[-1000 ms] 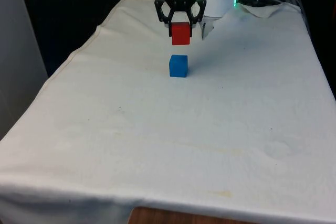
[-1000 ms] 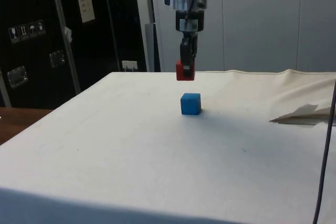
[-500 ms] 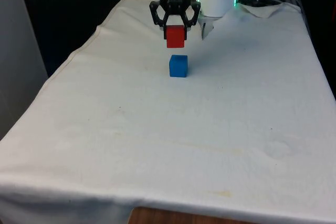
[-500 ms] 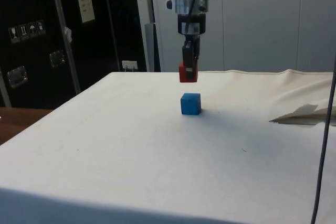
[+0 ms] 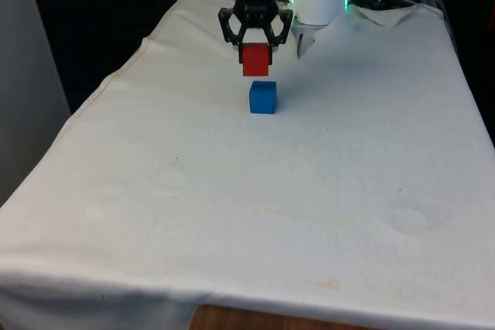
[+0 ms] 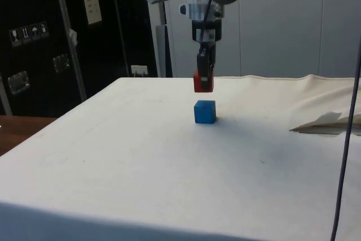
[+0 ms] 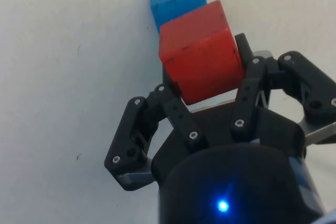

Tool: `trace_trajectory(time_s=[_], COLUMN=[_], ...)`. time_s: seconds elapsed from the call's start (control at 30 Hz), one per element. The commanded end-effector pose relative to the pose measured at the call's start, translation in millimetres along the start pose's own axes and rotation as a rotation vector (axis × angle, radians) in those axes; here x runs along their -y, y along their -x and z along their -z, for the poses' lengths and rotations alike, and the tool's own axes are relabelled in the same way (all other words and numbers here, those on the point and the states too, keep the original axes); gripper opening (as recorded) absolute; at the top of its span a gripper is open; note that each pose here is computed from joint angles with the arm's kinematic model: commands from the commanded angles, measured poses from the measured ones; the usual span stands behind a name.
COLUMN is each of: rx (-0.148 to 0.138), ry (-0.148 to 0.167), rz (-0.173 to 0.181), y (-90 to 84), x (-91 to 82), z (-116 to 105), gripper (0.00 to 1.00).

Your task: Stack the two cubes.

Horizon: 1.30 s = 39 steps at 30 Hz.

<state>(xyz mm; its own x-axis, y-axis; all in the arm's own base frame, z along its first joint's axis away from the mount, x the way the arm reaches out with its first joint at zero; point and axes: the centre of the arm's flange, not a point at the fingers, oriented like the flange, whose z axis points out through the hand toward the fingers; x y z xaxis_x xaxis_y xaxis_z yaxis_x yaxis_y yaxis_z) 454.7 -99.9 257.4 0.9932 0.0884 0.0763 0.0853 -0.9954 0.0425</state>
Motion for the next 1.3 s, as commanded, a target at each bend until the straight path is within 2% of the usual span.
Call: trace_trajectory(time_s=[0.0,0.03,0.13,0.3,0.33,0.4,0.6,0.63,0.67,0.9,0.93,0.97,1.03,1.2,1.23,1.27], rx=[-0.003,-0.013,-0.015,-0.014,-0.006,-0.013,-0.008,0.003,-0.007,-0.006,0.006,-0.005,-0.005,-0.002,0.01,-0.001], ry=[0.003,0.0,0.004,0.009,0.015,0.011,0.013,0.016,0.013,0.015,0.018,0.015,0.015,0.016,0.02,0.017], rz=[-0.002,-0.003,-0.003,-0.007,-0.008,-0.008,-0.006,-0.005,-0.007,-0.004,-0.002,-0.005,-0.002,-0.001,0.002,-0.001], y=[0.0,-0.1,-0.2,1.1,0.8,0.9,1.3,1.6,1.4,1.3,1.8,1.6,1.3,1.8,2.1,2.0], x=[-1.1,-1.8,-3.0,-4.0,-5.3,-4.1,-2.0,-4.3,-2.0,1.7,-0.6,1.7,2.5,3.3,1.2,3.3], z=[-1.5,-2.9,-6.3,-12.7,-12.3,-14.2,-18.0,-17.5,-18.5,-22.8,-22.8,-24.3,-24.7,-28.8,-28.4,-30.2], gripper=[0.05,0.05,0.05,0.05,0.05,0.05,0.05,0.05,0.05,0.05,0.05,0.05,0.05,0.05,0.05,0.05])
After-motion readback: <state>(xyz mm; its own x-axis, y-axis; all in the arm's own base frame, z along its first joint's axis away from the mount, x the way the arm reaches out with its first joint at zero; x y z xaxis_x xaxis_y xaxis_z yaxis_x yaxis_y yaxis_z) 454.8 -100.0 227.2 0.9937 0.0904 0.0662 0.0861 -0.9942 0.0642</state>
